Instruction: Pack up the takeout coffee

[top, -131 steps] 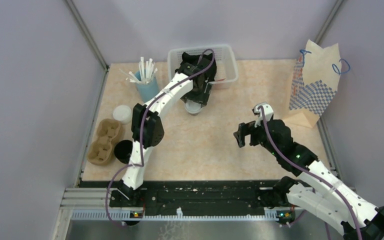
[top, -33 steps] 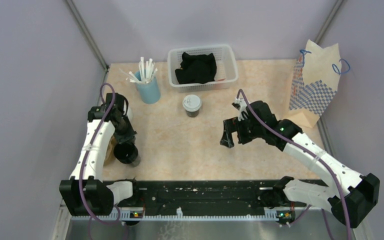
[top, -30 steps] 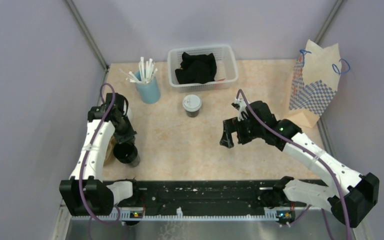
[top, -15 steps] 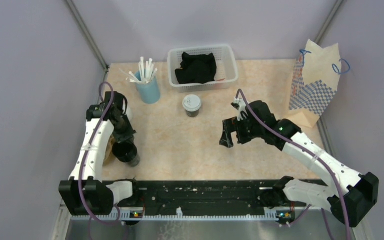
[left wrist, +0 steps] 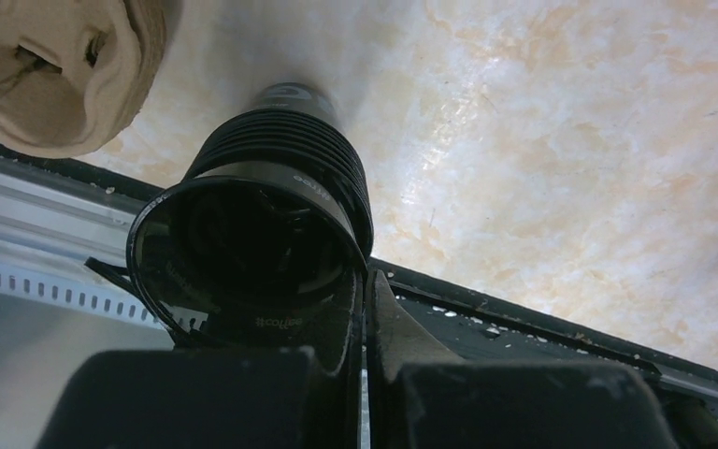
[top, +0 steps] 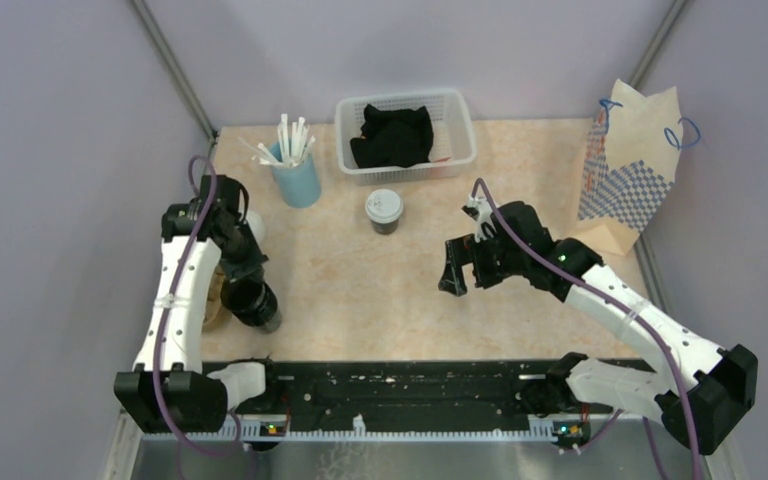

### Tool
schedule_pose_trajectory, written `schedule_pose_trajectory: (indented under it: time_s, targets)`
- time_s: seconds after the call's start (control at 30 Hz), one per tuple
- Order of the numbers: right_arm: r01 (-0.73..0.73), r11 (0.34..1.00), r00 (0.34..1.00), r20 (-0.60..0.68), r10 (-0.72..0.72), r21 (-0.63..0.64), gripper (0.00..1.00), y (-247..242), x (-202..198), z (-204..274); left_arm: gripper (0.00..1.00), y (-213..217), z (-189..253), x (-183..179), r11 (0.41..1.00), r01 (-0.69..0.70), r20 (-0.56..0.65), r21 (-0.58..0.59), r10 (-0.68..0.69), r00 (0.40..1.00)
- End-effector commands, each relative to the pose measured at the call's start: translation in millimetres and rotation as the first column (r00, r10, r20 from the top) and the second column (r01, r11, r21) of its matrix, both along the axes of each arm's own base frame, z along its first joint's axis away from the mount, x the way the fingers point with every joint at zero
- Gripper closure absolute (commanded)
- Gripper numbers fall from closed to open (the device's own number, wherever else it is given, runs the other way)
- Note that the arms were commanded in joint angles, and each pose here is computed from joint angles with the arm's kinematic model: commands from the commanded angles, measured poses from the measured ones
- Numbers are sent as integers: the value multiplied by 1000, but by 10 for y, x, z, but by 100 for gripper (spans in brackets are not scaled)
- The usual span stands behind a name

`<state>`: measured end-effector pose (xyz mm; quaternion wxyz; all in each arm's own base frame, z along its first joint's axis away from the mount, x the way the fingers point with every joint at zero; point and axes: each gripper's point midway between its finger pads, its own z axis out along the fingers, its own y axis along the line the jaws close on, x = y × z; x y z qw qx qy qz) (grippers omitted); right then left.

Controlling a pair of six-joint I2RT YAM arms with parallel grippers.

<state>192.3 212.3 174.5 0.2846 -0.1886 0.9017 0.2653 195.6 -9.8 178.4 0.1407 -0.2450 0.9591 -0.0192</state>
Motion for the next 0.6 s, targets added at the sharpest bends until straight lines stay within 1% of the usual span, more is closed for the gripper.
schedule_pose_trajectory:
  time_s: [0.0,0.13,0.17,0.23,0.33,0.43,0.5,0.57]
  targets:
    - [-17,1000,999,27,16,17,1,27,27,81,100,6,392,3,1000,8,80,3,-8,997]
    - [-22,1000,999,23,22,11,1,37,35,85,100,-23,545,7,1000,21,144,-8,-19,989]
    - [-25,1000,999,21,25,12,1,45,35,89,100,-96,591,7,998,39,160,-44,-31,987]
    - [-28,999,1000,13,28,16,1,58,33,92,100,-176,690,24,994,67,195,-82,-50,980]
    - [-34,999,999,-7,34,24,1,87,13,81,100,-286,889,53,985,123,261,-125,-87,961]
    - [-33,999,999,-23,34,35,1,101,-8,92,100,-375,1018,44,975,152,305,-162,-97,947]
    - [-23,999,999,-23,23,37,1,95,-3,114,100,-437,1154,71,966,178,346,-186,-105,932]
    - [9,1000,1000,-10,-9,26,1,52,27,145,100,-518,1349,141,949,243,408,-198,-145,901]
